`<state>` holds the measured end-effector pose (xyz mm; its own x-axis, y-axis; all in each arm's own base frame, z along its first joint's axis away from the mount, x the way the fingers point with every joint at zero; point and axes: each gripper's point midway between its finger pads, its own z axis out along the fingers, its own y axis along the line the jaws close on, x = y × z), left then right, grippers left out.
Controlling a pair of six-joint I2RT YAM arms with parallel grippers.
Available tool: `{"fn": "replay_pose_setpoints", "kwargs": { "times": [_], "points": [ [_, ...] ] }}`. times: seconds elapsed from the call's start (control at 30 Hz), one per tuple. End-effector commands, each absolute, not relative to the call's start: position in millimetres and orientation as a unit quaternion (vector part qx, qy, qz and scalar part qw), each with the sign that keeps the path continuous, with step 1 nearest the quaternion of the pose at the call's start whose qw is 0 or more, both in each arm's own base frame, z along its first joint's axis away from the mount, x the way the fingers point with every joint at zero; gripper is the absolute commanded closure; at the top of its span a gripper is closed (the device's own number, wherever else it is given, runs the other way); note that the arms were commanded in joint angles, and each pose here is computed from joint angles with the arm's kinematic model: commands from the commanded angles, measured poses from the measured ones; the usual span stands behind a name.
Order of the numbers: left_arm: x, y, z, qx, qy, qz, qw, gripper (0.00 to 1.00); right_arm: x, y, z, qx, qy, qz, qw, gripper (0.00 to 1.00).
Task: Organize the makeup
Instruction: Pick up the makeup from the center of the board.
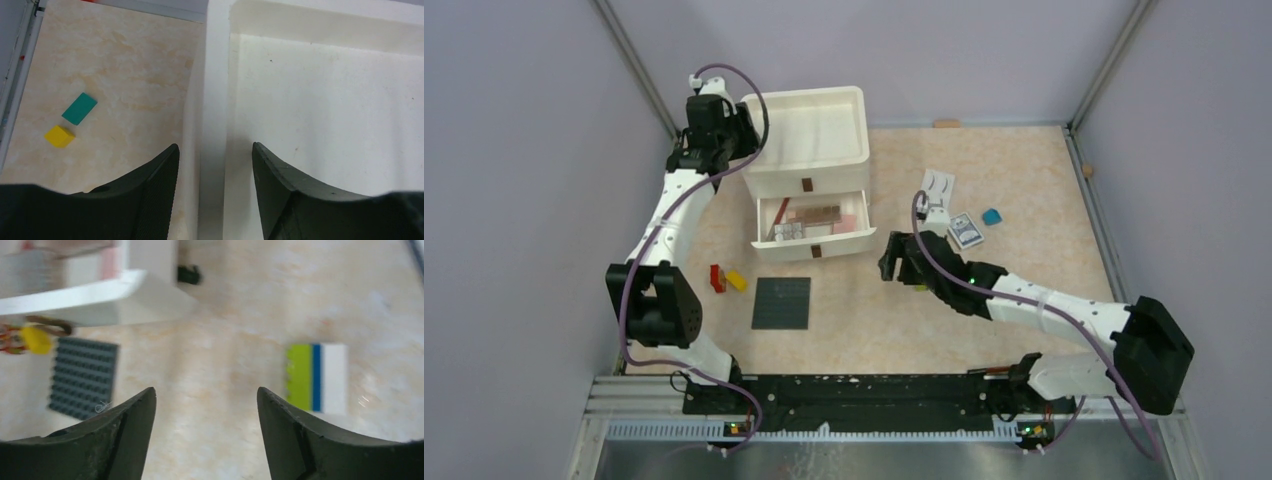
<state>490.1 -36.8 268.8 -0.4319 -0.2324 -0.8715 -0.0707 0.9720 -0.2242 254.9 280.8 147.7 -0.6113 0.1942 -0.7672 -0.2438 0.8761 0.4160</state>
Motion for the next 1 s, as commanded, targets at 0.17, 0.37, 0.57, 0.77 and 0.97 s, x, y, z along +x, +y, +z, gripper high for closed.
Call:
{"fn": "replay_pose_setpoints", "kwargs": {
  "times": [0.17,0.37,0.57,0.77,0.97],
  "points": [
    [470.5,-40.0,272.9,-0.083,0.851,-0.080,0.512,0.32,180.7,118.7,96.0,0.211,0.923,-0.050,0.318,0.09],
    [470.0,-45.5,273.1,-0.078,0.852,-0.095,0.510,0.32,130.0,98.3,73.9,0.312,0.921,-0.083,0.219,0.07],
    [469.1,-47.2,275.0,-0.076,0.850,-0.099,0.511,0.32,96.5,79.5,45.4,0.395,0.897,-0.091,0.174,0.08],
    [470.7,-52.8,271.3,-0.071,0.853,-0.115,0.505,0.33,79.3,63.0,47.5,0.452,0.873,-0.085,0.165,0.10],
    [470.2,-53.7,272.2,-0.071,0.852,-0.117,0.506,0.33,72.2,67.3,36.9,0.485,0.861,-0.046,0.147,0.12]
  ]
}}
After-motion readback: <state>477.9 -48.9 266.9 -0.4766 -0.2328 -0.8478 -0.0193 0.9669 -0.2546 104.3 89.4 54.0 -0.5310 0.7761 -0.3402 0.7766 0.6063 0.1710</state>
